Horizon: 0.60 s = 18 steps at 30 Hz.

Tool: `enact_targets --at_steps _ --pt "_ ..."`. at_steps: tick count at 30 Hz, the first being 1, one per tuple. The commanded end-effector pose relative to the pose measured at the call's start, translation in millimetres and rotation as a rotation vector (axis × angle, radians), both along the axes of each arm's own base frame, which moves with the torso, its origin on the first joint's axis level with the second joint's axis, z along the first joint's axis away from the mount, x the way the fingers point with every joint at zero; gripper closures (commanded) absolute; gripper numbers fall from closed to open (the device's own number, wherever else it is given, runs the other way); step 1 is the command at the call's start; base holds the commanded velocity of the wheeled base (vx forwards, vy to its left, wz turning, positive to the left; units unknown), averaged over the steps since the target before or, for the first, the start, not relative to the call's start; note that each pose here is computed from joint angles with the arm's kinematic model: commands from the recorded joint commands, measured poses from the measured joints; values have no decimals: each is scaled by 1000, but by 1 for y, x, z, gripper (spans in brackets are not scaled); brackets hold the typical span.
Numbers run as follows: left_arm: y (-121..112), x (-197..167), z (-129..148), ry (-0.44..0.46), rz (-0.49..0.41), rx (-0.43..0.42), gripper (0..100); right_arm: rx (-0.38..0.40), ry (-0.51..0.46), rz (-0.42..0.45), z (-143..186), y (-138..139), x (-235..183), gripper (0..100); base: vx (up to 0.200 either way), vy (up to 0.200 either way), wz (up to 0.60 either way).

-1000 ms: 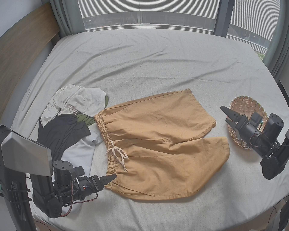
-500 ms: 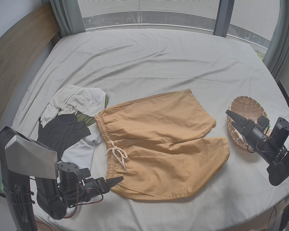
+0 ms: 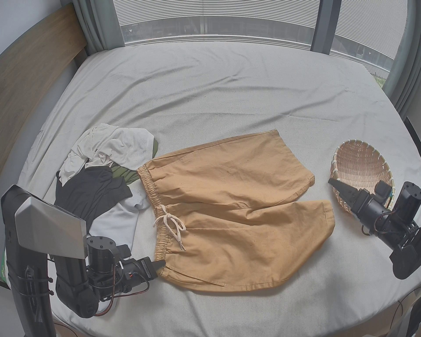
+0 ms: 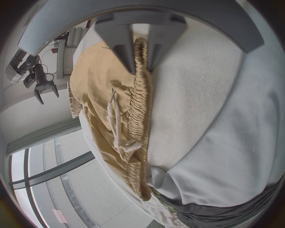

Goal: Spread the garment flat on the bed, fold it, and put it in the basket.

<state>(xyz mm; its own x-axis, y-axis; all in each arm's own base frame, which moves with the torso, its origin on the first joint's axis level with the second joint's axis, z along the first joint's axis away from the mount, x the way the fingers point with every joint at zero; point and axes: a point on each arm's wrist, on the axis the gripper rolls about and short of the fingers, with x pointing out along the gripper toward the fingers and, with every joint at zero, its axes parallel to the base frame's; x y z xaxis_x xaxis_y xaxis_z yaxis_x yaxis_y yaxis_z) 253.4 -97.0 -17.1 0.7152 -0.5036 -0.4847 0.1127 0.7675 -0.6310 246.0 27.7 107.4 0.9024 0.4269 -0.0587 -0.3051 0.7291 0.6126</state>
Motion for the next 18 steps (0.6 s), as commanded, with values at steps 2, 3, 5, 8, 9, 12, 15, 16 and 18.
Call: enact_targets --at_steps 2,3,5,8,9,12,15,16,18 --pt "10 2 7 -27 58 9 100 -77 165 -22 -40 -9 -7 0 0 0 0" --pt "10 2 8 -33 59 8 100 -82 181 -24 -44 -10 -8 0 0 0 0" --pt "10 2 10 -38 61 7 100 -86 203 -26 -48 -11 -10 0 0 0 0" --pt "10 3 10 -44 69 14 100 -92 255 -30 -56 -13 -17 0 0 0 0" --pt "9 3 10 -43 71 18 100 -99 269 -28 -58 -13 -19 0 0 0 0" --pt "8 3 10 -45 69 18 100 -123 303 -22 -65 -13 -23 0 0 0 0" --pt "5 4 11 -55 63 16 100 -137 345 -7 -75 -12 -24 0 0 0 0" --pt "5 4 11 -57 64 17 100 -136 360 -1 -78 -11 -25 0 0 0 0" --pt "5 4 11 -57 64 17 100 -136 381 8 -83 -10 -23 0 0 0 0"
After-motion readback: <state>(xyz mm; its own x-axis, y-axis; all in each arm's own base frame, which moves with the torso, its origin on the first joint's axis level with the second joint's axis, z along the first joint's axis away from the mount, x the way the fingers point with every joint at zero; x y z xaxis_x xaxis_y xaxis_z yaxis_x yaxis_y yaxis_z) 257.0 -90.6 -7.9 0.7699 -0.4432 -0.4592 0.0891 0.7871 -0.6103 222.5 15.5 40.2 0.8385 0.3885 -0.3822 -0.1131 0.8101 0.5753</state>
